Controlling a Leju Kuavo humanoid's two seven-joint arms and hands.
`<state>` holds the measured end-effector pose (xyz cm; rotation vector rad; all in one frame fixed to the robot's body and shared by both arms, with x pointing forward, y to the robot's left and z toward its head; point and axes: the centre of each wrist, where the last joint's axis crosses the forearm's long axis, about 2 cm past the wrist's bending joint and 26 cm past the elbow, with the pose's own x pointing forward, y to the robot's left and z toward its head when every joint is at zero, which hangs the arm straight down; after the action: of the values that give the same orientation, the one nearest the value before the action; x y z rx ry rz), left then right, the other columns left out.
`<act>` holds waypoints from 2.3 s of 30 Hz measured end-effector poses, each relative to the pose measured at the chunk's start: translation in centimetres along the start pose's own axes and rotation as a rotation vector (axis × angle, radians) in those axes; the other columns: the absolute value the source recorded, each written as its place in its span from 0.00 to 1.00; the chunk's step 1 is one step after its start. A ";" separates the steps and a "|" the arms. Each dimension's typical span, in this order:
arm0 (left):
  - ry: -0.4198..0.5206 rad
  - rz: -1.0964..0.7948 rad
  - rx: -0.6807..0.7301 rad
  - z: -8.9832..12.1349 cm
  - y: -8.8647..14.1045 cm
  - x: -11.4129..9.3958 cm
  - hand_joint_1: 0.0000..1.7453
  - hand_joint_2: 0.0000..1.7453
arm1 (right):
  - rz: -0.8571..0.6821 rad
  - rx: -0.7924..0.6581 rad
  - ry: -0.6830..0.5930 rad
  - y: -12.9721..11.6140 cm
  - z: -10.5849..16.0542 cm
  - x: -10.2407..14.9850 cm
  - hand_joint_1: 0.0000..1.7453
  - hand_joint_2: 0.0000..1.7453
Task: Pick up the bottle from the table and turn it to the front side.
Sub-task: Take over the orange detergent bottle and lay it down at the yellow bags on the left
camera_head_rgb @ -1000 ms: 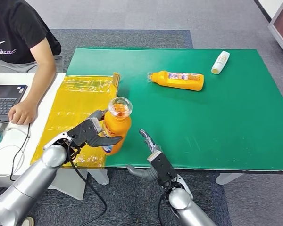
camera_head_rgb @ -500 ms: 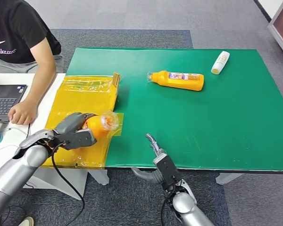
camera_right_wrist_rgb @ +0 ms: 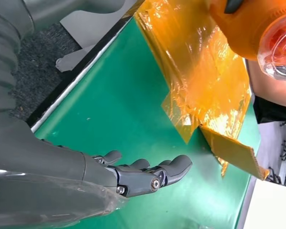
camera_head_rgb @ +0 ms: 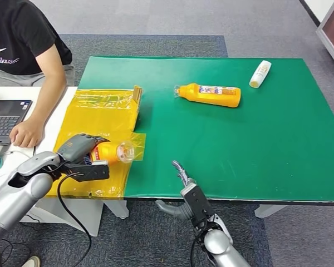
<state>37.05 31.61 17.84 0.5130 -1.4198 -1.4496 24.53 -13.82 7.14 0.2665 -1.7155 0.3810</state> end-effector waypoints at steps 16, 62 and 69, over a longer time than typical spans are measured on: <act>0.138 -0.058 -0.021 -1.5 -0.1 -2.8 1.00 1.00 | -0.008 0.010 0.035 0.1 0.7 -0.4 0.00 1.00; 0.281 0.015 0.015 -5.4 -2.9 -2.6 1.00 1.00 | -0.040 0.088 0.055 0.9 -0.1 -0.5 0.00 1.00; 0.302 -0.012 0.034 -5.4 -3.1 -2.8 1.00 1.00 | -0.041 0.091 0.059 0.9 -0.2 -0.6 0.00 1.00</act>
<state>41.64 30.73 12.93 0.7304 -1.2031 -1.2970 24.45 -12.94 6.47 0.3527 -1.6344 0.4338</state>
